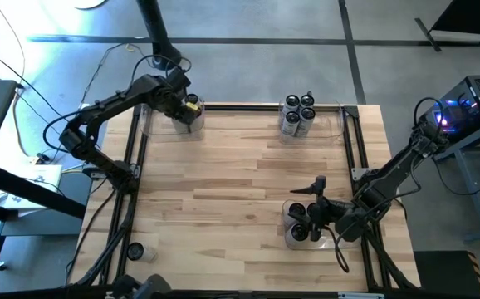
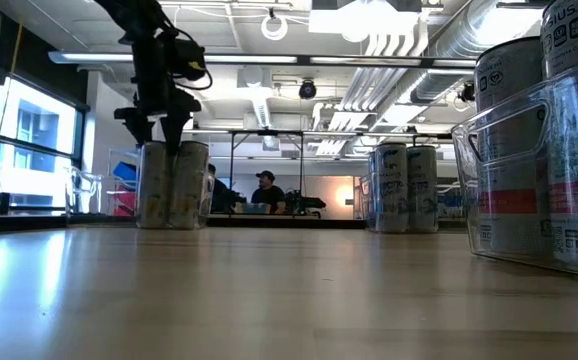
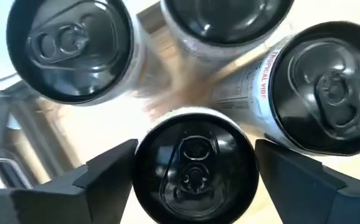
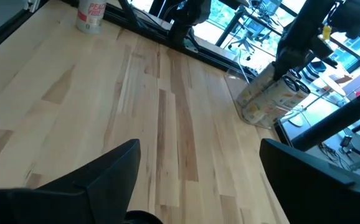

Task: Sort soda cans
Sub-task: Put the white-yellow soda can into the top left transparent bin, then put the white-pink soda can into the bottom right transparent bin

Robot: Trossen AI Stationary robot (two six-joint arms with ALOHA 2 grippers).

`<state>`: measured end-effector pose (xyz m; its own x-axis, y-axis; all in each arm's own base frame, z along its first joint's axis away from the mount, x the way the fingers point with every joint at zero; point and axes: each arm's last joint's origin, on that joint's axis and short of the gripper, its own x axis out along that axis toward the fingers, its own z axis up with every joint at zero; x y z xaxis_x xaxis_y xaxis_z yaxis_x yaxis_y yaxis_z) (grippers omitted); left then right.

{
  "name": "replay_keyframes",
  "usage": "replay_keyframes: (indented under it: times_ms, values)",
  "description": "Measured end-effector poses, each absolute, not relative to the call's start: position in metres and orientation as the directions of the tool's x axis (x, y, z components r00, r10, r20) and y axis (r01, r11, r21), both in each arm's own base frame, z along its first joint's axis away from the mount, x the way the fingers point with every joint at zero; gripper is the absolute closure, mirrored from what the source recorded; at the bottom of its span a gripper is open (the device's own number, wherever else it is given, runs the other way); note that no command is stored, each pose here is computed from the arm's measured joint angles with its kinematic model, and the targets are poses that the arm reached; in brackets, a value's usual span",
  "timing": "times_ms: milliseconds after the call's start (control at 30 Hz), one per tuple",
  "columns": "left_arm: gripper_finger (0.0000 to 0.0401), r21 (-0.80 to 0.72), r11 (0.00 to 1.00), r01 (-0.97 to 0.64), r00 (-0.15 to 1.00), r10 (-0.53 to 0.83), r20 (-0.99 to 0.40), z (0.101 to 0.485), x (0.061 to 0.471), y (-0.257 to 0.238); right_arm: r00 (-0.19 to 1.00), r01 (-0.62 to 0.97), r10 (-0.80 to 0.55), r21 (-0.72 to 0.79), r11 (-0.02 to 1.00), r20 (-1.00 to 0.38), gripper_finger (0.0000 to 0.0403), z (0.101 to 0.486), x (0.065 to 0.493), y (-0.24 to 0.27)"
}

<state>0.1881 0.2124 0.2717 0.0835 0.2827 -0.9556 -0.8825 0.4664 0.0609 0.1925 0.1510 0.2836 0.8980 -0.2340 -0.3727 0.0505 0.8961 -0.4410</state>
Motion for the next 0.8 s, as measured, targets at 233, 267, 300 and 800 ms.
replay_keyframes:
  times_ms: [233,267,300,800]
  values:
    - [0.0081,0.073,0.464,-0.883,0.059,0.264,-0.963,0.292,0.183,0.212,0.898,0.049,-0.233,-0.441,0.896,-0.373,0.0077,0.284,0.192,0.151]
    - [0.0081,0.078,0.463,-0.883,0.054,0.264,-0.963,0.297,0.182,0.211,0.898,0.049,-0.233,-0.441,0.896,-0.373,0.0077,0.284,0.192,0.151]
    - [0.0081,0.081,0.462,-0.883,0.051,0.267,-0.962,0.302,0.181,0.21,0.898,0.05,-0.233,-0.441,0.896,-0.373,0.0077,0.284,0.192,0.151]
    - [0.008,-0.002,0.737,-0.676,0.415,0.379,-0.827,0.386,0.21,0.06,0.898,0.047,-0.233,-0.445,0.894,-0.374,0.0077,0.284,0.192,0.151]
